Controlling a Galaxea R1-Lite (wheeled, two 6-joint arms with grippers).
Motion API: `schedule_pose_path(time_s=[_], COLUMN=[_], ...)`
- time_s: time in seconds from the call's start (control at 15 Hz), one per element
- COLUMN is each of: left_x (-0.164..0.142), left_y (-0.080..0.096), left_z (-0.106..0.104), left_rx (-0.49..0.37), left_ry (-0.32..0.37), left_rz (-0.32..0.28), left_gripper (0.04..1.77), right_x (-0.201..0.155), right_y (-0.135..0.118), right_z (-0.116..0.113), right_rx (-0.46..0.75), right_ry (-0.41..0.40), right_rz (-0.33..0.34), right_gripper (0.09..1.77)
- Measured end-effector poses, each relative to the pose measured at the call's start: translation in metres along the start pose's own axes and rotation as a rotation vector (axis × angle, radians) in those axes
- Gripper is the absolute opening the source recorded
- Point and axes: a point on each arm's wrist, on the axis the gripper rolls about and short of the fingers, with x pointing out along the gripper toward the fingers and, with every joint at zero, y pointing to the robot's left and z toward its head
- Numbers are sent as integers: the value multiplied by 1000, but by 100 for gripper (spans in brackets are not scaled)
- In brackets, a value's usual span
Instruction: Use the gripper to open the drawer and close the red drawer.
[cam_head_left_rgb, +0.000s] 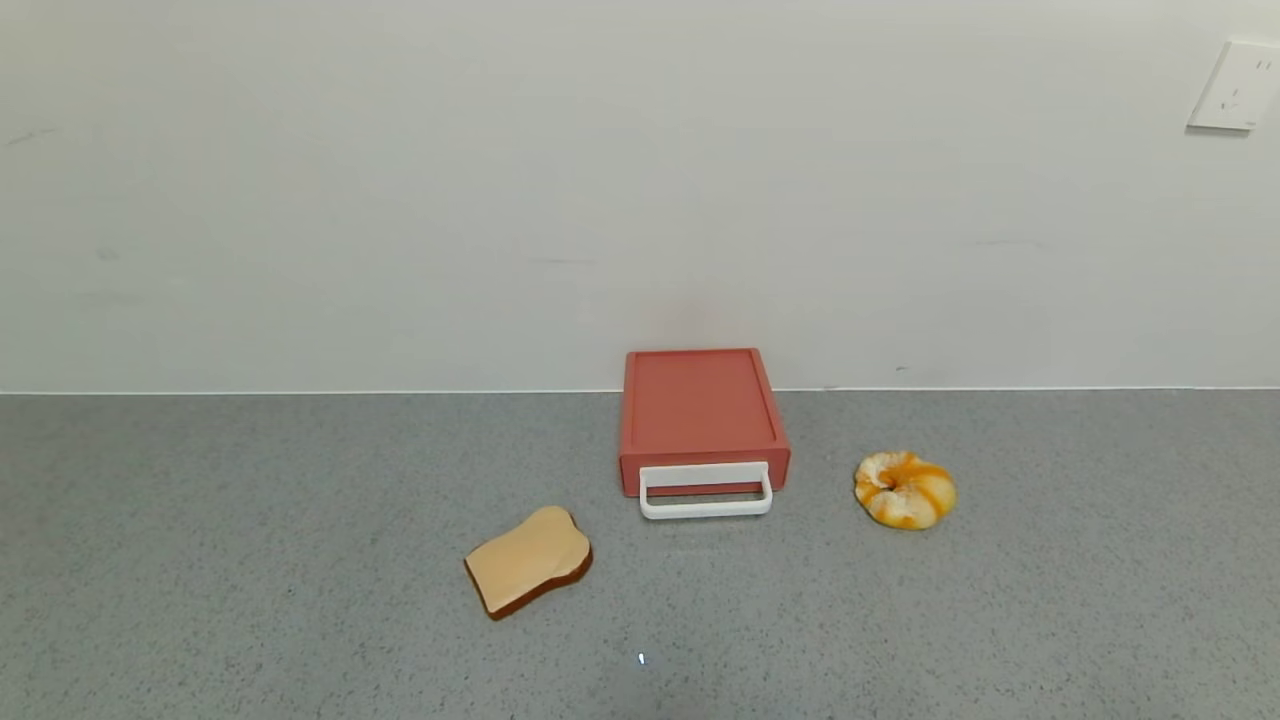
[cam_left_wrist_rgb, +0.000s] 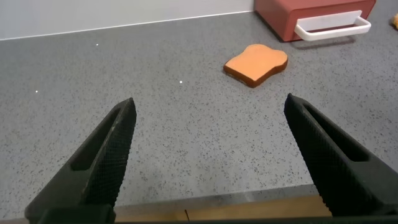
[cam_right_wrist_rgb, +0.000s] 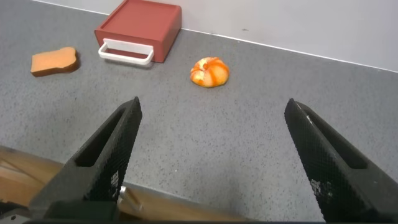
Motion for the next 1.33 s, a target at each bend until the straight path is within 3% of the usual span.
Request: schedule_pose_path(time_s=[0.33,0.4,0.6,0.73,0.87,1.2,1.33], left_x=[0,0,0,0,0,0,0], left_y=[0,0,0,0,0,0,0], left_z=[0,0,0,0,0,0,0], left_rx=[0,-1,-1,-2,-3,-4,-4], left_ry=[0,0,0,-1,-1,-1,-1], left_rz=[0,0,0,0,0,0,0], left_gripper=[172,172,172,172,172,172,172], right_x=[-20,-22,-19,-9,5,26,32], right_y=[8,8,5,2,-1,-4,-4], right_z=[-46,-56,-75,-79,-92,-126,-142], right_rx=[-17,-22,-24,-32,-34,-24,-1], right_ry=[-63,-81,-124,-225,-269,-184,-103], right_rz=[5,-19,-173,-217,-248,-253,-238], right_gripper=[170,170,170,170,170,170,170])
